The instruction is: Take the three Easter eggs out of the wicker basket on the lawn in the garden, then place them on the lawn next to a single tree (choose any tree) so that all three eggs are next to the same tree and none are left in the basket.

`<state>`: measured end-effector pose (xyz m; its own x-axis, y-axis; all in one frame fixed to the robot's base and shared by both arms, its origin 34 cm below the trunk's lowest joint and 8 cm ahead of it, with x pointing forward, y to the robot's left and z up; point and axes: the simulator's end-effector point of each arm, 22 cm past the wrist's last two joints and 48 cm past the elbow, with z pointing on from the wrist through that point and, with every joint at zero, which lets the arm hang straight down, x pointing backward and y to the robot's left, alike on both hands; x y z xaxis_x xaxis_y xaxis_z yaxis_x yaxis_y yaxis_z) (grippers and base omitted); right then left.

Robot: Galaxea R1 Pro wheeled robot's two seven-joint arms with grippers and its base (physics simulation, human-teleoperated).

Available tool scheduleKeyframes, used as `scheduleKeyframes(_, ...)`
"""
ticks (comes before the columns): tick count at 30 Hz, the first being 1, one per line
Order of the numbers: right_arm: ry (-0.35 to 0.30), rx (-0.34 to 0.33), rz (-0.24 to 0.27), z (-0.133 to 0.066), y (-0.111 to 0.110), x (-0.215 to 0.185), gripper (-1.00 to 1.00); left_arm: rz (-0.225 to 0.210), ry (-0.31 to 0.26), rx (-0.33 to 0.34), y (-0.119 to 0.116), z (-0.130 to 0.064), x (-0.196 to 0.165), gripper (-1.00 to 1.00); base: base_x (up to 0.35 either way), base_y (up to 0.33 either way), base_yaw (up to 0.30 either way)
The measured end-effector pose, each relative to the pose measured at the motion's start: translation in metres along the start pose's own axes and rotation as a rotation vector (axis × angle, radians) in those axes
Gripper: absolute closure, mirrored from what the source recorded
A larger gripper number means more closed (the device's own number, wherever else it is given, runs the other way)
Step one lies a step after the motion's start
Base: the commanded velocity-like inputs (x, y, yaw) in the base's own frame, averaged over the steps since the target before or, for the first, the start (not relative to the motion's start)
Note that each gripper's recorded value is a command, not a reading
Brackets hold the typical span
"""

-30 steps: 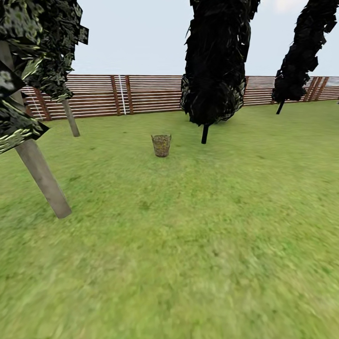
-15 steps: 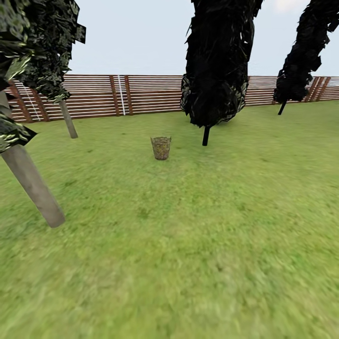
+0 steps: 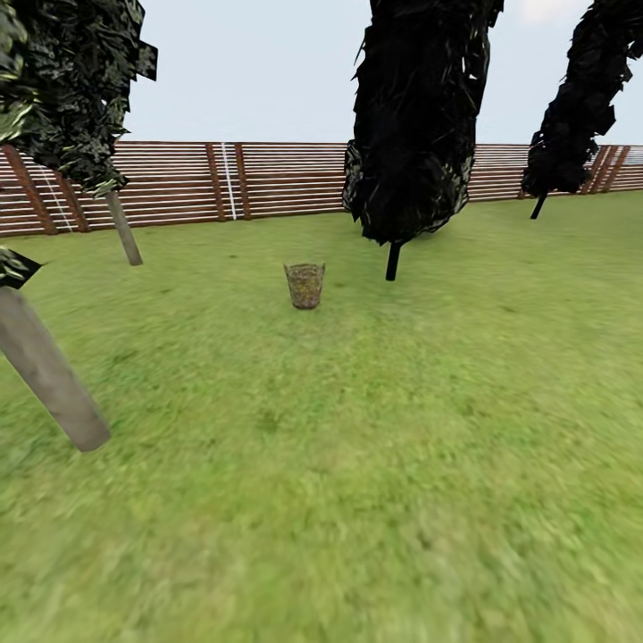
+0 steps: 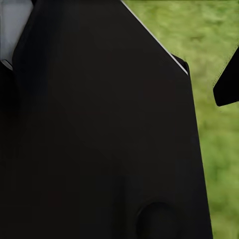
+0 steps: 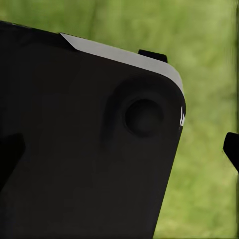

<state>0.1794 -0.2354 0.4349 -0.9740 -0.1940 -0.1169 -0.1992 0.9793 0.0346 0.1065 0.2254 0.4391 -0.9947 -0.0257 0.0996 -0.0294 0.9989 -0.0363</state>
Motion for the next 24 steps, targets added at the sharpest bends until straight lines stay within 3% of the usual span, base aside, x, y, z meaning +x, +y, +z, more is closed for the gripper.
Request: scheduleKeyframes(24,0.018,0.007,0.011,-0.001,-0.005,0.008,-1.0,0.003,0.011,0.019,-0.019,0.0,0.006,-1.0,0.333,0.0,0.0)
